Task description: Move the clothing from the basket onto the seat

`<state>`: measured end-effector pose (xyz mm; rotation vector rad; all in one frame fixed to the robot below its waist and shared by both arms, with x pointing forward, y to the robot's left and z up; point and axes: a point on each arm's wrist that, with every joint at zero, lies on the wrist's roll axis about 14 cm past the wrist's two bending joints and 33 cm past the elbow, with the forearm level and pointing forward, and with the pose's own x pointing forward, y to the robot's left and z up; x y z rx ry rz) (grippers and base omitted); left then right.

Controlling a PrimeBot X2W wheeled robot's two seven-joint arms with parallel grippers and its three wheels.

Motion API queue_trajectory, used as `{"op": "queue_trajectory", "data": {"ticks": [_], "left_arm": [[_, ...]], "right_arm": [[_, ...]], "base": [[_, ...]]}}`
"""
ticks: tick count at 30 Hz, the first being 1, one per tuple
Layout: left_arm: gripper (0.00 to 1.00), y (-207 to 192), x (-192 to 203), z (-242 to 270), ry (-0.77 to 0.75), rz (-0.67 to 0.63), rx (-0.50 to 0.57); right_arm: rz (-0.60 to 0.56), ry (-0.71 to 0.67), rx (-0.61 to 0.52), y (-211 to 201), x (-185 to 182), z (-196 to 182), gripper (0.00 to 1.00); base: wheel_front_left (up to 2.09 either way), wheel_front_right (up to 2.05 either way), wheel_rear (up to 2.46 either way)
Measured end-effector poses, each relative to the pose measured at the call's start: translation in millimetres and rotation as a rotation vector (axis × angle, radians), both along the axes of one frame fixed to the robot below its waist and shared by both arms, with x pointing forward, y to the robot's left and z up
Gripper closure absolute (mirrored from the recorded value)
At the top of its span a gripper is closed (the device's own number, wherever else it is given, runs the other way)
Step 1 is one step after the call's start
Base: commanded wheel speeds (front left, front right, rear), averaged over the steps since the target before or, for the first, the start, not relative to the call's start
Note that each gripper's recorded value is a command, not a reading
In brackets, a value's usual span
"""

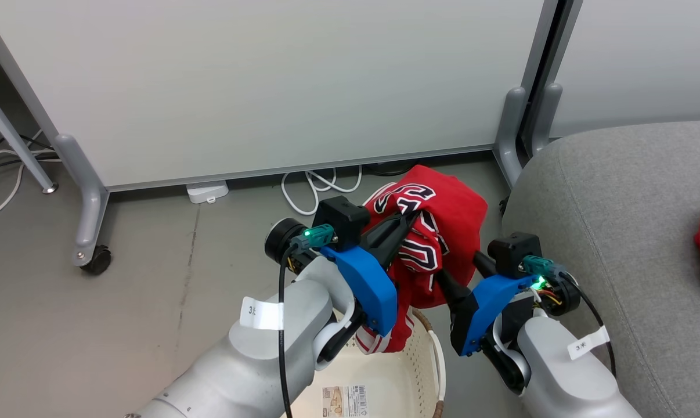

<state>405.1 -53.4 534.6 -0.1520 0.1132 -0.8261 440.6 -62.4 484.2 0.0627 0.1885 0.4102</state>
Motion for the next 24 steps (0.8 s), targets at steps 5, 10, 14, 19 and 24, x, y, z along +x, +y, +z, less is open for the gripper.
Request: {"op": "queue_trajectory", "data": {"ticks": [5,10,14,19,24], "left_arm": [[1.00,-0.5,0.3,-0.5,0.002,-0.001,0.001],[1.00,-0.6,1.6,1.1,-0.001,0.003,-0.001],[1.00,-1.1,2.1,2.8,-0.006,0.003,-0.003],[1.00,-1.5,2.0,3.8,-0.011,0.002,0.000],[1.00,-1.9,2.2,4.0,-0.013,0.001,0.000]], "right_arm": [[0.001,-0.004,0.022,2.0,1.2,1.0,1.00],[0.001,-0.010,0.034,2.2,0.9,2.4,1.00],[-0.003,-0.006,0.041,1.4,-0.5,0.5,1.00],[-0.004,-0.008,0.046,1.3,-0.6,1.1,1.00],[-0.003,-0.024,0.053,1.8,0.4,4.4,1.00]], "base": [[0.00,0.00,0.00],[0.00,0.00,0.00],[0.00,0.00,0.00],[0.00,0.00,0.00],[0.00,0.00,0.00]]}}
